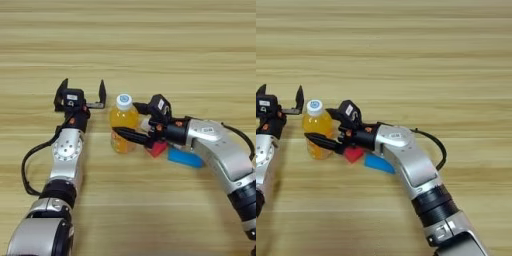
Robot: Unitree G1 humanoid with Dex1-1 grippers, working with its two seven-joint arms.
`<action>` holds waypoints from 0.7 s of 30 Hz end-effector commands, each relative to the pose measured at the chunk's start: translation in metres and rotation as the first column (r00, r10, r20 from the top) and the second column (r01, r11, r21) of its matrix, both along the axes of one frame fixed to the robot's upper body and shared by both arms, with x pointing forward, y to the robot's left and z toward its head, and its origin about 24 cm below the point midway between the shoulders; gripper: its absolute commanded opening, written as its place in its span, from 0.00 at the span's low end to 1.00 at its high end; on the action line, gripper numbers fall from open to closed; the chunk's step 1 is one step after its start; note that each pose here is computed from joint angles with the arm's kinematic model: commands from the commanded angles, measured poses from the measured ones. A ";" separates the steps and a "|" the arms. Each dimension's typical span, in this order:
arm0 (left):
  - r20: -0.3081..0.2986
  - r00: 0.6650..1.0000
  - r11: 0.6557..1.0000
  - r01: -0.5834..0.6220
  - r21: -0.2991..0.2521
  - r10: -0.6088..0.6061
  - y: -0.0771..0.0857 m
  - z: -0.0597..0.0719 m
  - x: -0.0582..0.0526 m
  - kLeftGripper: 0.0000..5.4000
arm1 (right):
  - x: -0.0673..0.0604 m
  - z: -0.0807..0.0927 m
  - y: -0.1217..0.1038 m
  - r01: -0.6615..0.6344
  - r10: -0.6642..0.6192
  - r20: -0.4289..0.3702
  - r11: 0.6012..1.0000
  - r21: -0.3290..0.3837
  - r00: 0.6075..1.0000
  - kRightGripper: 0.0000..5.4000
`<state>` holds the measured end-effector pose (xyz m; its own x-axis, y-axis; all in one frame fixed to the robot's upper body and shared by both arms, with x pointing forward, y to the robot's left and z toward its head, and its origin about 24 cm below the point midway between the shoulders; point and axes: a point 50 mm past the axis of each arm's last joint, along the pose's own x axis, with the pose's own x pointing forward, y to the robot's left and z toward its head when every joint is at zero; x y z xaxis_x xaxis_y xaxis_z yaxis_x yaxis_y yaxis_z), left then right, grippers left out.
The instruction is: Move the objects on the table
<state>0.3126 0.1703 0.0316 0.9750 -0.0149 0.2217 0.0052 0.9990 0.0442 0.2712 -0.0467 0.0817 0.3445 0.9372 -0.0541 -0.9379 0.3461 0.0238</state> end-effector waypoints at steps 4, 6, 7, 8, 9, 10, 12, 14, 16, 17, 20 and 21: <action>0.022 1.000 1.000 0.011 0.015 -0.011 -0.004 0.006 0.004 1.00 | 0.008 0.001 0.007 -0.033 0.033 0.033 0.999 -0.001 0.999 0.66; 0.022 1.000 1.000 0.011 0.015 -0.011 -0.004 0.006 0.004 1.00 | 0.008 -0.002 0.007 -0.038 0.038 0.029 0.999 -0.008 0.999 0.66; 0.022 1.000 1.000 0.011 0.016 -0.011 -0.004 0.006 0.004 1.00 | 0.008 -0.003 0.007 -0.040 0.040 0.029 0.999 -0.010 0.999 0.66; 0.021 1.000 1.000 0.011 0.016 -0.011 -0.004 0.006 0.004 1.00 | 0.008 -0.003 0.007 -0.041 0.042 0.028 0.999 -0.011 0.999 0.66; 0.021 1.000 1.000 0.011 0.016 -0.011 -0.004 0.006 0.004 1.00 | 0.008 -0.004 0.007 -0.043 0.043 0.029 0.999 -0.011 0.999 0.66; 0.021 1.000 1.000 0.011 0.017 -0.011 -0.004 0.006 0.004 1.00 | 0.007 -0.004 0.007 -0.047 0.047 0.030 0.999 -0.012 0.998 0.66; 0.022 1.000 1.000 0.011 0.018 -0.012 -0.004 0.006 0.004 1.00 | 0.005 -0.004 0.007 -0.063 0.064 0.034 0.998 -0.017 0.997 0.66; 0.022 1.000 1.000 0.012 0.019 -0.012 -0.004 0.006 0.004 1.00 | 0.003 -0.004 0.007 -0.085 0.086 0.040 0.996 -0.027 0.995 0.73; 0.022 1.000 1.000 0.012 0.020 -0.012 -0.004 0.006 0.004 1.00 | 0.002 -0.005 0.007 -0.090 0.092 0.042 0.995 -0.029 0.995 0.75; 0.022 1.000 1.000 0.012 0.021 -0.012 -0.004 0.006 0.004 1.00 | 0.002 -0.005 0.007 -0.090 0.092 0.042 0.996 -0.028 0.995 0.78; 0.023 1.000 1.000 0.012 0.023 -0.012 -0.005 0.006 0.004 1.00 | 0.002 -0.003 0.006 -0.095 0.097 0.052 0.995 -0.030 0.994 0.83; 0.024 1.000 1.000 0.011 0.024 -0.012 -0.005 0.006 0.004 1.00 | 0.001 -0.002 0.005 -0.098 0.100 0.059 0.995 -0.032 0.993 0.87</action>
